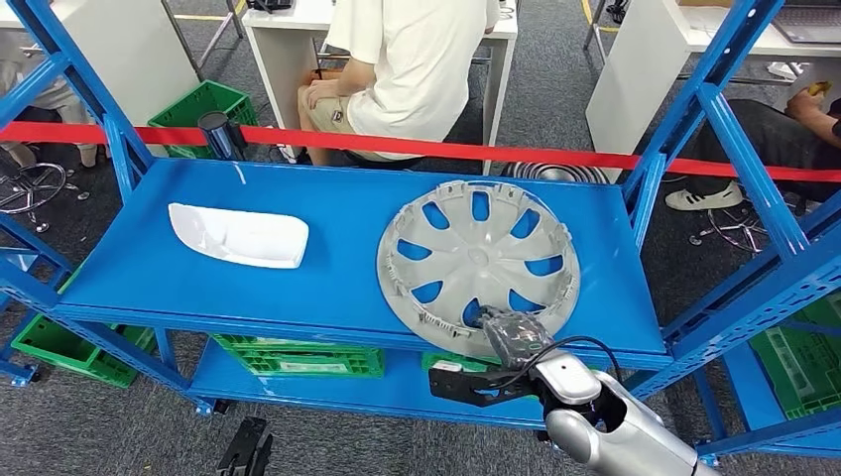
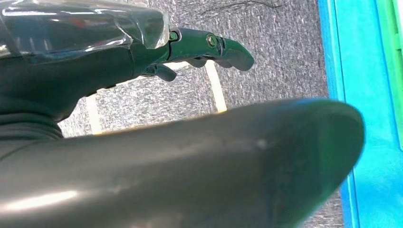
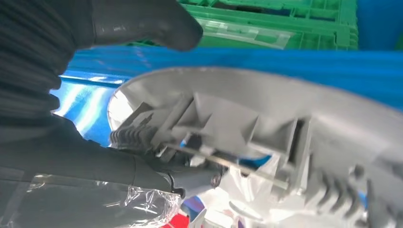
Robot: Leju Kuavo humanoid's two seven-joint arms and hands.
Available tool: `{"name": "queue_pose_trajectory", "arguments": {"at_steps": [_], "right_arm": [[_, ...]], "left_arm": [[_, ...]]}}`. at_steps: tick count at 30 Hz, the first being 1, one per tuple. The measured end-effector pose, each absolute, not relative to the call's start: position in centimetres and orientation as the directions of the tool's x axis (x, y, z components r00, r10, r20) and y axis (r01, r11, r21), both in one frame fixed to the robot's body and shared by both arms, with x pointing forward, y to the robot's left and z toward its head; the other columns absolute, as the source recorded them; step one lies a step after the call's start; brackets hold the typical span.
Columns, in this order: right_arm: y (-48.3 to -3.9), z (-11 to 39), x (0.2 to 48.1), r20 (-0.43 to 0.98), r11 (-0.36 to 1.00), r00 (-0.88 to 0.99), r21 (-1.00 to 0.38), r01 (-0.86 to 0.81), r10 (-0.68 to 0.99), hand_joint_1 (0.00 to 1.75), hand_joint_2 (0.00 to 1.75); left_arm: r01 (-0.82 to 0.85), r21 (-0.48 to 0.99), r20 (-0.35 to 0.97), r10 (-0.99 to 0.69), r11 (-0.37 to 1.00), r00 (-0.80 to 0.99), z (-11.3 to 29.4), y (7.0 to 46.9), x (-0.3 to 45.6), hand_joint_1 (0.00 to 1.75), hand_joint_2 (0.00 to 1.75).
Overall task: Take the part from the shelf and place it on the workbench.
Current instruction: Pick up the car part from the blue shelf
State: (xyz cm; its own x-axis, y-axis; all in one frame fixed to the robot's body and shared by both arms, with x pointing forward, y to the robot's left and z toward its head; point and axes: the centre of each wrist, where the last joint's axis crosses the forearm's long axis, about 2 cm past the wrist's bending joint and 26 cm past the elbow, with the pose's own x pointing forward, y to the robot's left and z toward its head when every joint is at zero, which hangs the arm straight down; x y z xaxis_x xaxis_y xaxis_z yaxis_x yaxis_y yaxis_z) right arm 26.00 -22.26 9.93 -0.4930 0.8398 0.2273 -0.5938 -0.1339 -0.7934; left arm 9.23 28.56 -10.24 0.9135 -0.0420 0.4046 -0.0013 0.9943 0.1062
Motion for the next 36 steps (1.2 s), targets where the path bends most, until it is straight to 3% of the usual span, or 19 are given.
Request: {"name": "queue_pose_trajectory", "arguments": {"at_steps": [28, 36], "right_arm": [[-21.9, 9.9, 25.2, 0.282, -0.017, -0.45, -0.832, -0.555, 0.847, 1.75, 1.75], [-21.4, 11.7, 25.0, 0.316, 0.069, -0.485, -0.885, -0.46, 0.815, 1.75, 1.75]], "left_arm": [[0.01, 0.082, 0.418, -0.043, 0.997, 0.908, -10.3, 28.7, 8.9, 0.0, 0.0], [0.012, 0.065, 0.433, -0.039, 0.998, 0.901, -10.4, 28.6, 8.5, 0.0, 0.0]]}}
